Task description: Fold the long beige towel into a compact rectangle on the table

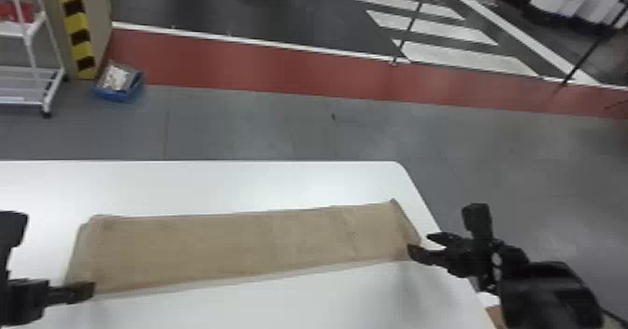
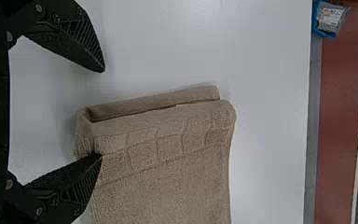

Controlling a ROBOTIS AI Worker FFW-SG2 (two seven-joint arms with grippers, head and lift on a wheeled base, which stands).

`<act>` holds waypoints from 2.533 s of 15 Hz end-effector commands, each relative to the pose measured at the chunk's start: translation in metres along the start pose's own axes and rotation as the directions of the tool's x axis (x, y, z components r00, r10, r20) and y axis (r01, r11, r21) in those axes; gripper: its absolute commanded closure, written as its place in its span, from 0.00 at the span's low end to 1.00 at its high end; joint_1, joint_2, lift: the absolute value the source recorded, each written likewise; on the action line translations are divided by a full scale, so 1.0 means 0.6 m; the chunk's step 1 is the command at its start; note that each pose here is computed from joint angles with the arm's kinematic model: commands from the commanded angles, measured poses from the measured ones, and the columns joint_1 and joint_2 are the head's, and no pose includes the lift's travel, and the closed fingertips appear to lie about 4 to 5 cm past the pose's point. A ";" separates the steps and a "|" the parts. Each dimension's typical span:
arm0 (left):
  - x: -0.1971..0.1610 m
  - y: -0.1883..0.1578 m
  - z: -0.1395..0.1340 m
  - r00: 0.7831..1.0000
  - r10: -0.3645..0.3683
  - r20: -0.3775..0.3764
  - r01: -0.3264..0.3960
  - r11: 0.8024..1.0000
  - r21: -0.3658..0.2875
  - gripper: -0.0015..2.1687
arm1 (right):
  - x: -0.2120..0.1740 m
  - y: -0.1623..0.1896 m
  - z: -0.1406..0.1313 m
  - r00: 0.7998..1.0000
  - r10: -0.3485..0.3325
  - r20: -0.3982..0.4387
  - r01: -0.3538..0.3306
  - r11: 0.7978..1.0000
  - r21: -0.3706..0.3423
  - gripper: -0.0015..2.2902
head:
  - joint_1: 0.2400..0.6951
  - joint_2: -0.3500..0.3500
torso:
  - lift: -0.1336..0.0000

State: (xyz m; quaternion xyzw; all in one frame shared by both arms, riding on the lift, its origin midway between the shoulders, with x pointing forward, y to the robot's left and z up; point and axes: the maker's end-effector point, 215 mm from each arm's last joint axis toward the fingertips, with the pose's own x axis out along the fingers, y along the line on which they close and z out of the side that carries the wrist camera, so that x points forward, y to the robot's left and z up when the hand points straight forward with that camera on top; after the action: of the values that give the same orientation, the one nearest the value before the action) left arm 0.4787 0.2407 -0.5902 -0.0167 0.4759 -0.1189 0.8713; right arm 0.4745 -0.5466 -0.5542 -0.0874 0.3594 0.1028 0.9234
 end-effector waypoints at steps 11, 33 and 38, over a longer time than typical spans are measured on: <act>-0.067 -0.008 -0.060 0.995 0.017 -0.100 -0.019 0.999 -0.027 0.47 | -0.046 0.052 -0.007 0.997 0.081 0.012 -0.081 0.995 0.049 0.56 | 1.00 0.01 | 1.00; -0.163 -0.002 -0.018 0.999 0.030 -0.030 -0.032 0.998 -0.057 0.47 | -0.084 0.109 0.021 0.980 0.087 0.178 -0.133 0.953 0.271 0.08 | 1.00 0.04 | 1.00; -0.191 -0.072 0.059 0.991 -0.108 0.080 0.116 0.988 -0.106 0.47 | -0.031 0.201 0.058 0.965 0.126 0.230 -0.180 0.956 0.232 0.09 | 1.00 0.13 | 1.00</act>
State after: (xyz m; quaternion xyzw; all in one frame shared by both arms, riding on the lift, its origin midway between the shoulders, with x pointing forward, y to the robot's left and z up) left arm 0.4329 0.2366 -0.4821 -0.0798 0.4603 -0.1244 0.8754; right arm 0.4480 -0.4402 -0.5254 0.0732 0.2858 0.1281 0.9469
